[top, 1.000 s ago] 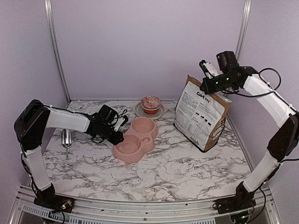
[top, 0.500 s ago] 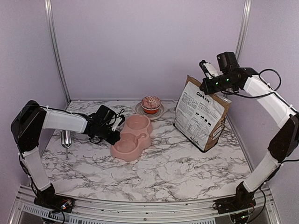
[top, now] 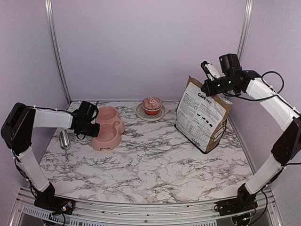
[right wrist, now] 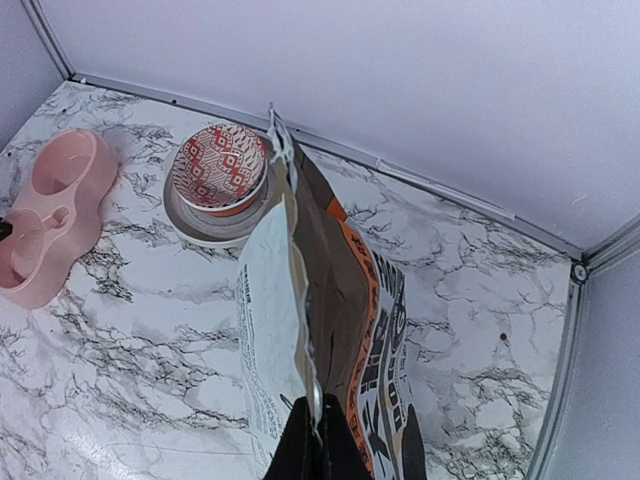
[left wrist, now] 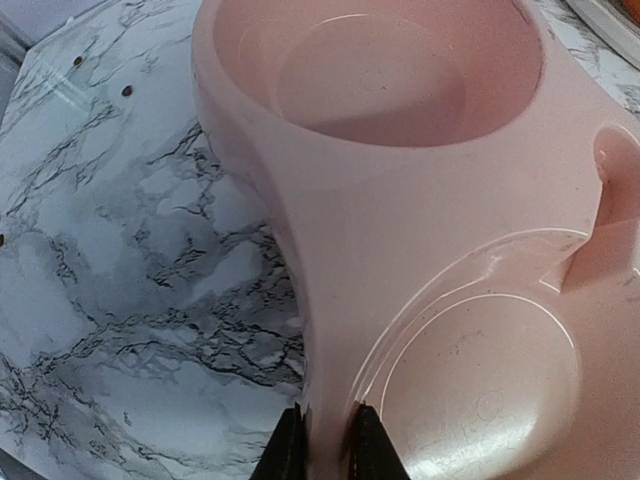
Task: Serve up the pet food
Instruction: Adjust the pet food bowl at the center of the board.
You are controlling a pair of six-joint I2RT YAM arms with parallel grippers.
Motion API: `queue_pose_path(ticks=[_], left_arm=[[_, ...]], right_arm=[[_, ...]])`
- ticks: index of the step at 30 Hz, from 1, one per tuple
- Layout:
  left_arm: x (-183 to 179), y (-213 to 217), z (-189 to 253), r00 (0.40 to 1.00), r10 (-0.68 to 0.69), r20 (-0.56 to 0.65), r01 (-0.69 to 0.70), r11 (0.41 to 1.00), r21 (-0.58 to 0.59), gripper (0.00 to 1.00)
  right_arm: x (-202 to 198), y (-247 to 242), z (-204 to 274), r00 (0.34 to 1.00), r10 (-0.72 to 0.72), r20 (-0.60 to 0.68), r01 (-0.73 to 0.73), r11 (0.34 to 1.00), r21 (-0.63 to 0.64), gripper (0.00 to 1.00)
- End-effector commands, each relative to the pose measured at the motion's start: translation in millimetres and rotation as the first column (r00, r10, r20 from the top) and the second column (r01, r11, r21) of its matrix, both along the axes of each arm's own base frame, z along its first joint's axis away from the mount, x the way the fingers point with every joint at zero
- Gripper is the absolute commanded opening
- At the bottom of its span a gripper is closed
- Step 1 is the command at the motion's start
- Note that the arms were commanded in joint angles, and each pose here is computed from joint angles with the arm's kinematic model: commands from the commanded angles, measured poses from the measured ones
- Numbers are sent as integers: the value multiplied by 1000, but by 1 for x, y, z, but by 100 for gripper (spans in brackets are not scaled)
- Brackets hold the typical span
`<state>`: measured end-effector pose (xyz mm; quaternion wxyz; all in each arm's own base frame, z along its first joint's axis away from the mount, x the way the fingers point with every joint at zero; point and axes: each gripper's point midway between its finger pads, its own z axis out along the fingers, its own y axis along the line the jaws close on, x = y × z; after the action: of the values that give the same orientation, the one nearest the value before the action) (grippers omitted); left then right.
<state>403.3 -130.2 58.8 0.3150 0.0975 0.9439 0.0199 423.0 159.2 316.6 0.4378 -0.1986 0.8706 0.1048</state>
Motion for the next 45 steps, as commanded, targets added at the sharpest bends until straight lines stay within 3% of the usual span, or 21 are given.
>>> queue_pose_path(ticks=[1,10,16,24,34,40,45], left_arm=[[-3,39,7,982,189,13,-189,982,26,5],[-28,90,-4,894,448,-10,-448,894,-19,8],[-39,84,-8,862,504,-56,-507,854,-119,12],[-50,60,-7,877,468,-105,-480,851,-211,15],[-48,45,30,925,377,-45,-374,883,-285,37],[-47,20,33,989,146,-30,-150,966,-211,54],[-47,-22,29,997,-82,1,82,989,-122,64]], right_arm=[[-8,4,100,953,11,302,-42,994,98,0],[-9,4,102,952,13,307,-47,993,105,0],[-11,8,102,953,31,301,-69,991,118,0],[-28,28,125,936,133,325,-196,966,167,0],[-57,75,156,872,288,396,-366,921,134,0],[-56,85,160,864,304,402,-386,912,138,0],[-55,88,155,866,313,390,-392,909,141,0]])
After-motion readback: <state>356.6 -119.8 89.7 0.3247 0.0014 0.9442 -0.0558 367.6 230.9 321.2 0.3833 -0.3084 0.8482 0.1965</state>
